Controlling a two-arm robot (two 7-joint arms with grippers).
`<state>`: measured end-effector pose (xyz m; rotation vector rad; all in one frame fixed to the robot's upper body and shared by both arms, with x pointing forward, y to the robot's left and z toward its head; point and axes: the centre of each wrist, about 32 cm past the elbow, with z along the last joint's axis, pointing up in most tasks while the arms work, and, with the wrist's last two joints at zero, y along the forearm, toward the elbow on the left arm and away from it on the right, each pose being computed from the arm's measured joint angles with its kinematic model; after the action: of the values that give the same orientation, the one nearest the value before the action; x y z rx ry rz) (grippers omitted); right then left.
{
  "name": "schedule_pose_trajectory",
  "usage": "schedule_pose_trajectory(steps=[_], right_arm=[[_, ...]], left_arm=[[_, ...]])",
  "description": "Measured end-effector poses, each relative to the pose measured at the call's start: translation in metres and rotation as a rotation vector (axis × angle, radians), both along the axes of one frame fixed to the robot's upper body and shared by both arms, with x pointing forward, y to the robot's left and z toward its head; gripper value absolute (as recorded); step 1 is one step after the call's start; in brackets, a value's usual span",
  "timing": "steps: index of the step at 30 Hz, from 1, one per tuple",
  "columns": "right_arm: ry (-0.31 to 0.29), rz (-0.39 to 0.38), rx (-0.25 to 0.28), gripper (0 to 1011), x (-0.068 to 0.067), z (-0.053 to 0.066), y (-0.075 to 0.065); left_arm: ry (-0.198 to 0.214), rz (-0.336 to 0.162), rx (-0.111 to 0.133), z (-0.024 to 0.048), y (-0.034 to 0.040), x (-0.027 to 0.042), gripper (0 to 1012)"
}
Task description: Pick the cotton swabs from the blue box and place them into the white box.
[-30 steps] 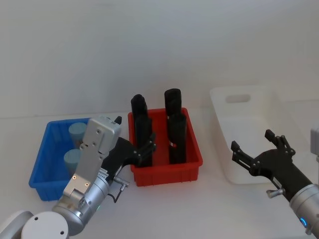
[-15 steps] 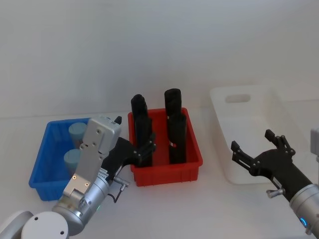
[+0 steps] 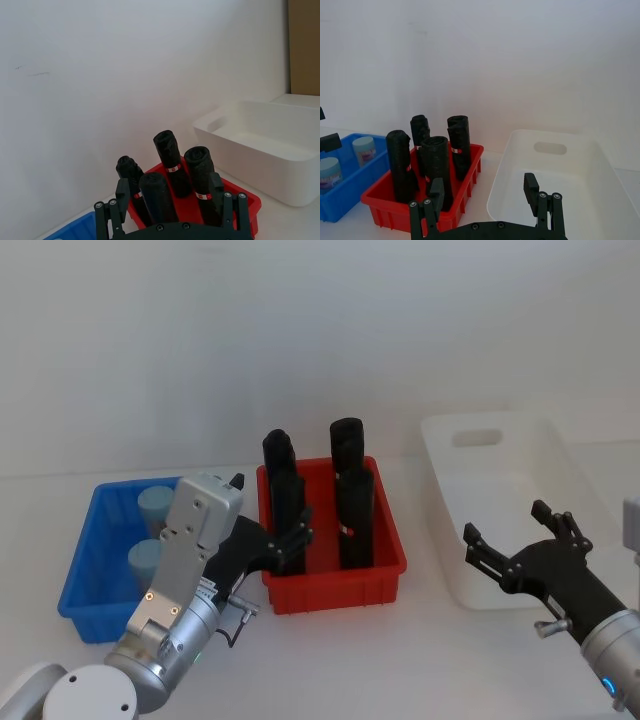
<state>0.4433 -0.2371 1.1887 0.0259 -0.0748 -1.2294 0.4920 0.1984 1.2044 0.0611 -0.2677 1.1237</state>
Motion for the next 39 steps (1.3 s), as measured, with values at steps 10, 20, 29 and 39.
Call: schedule_pose_trajectory(steps=[10,20,29,39], right_arm=[[0.0,0.0,0.0,1001,0.0,0.0,0.0],[0.0,0.0,0.0,1002,0.0,0.0,0.0],[0.0,0.0,0.0,1001,0.0,0.0,0.0],[0.0,0.0,0.0,1002,0.0,0.0,0.0]], left_arm=[[0.001,0.004,0.0,0.0021,0.0036,0.003,1004],[0.041,0.03,-0.012,0.0065,0.0195,0.0162,1004],[0.109,0.072,-0.031,0.008,0.0362,0.0301,1004],[0.191,0.122,-0.049,0.005,0.0543,0.0424,1004]])
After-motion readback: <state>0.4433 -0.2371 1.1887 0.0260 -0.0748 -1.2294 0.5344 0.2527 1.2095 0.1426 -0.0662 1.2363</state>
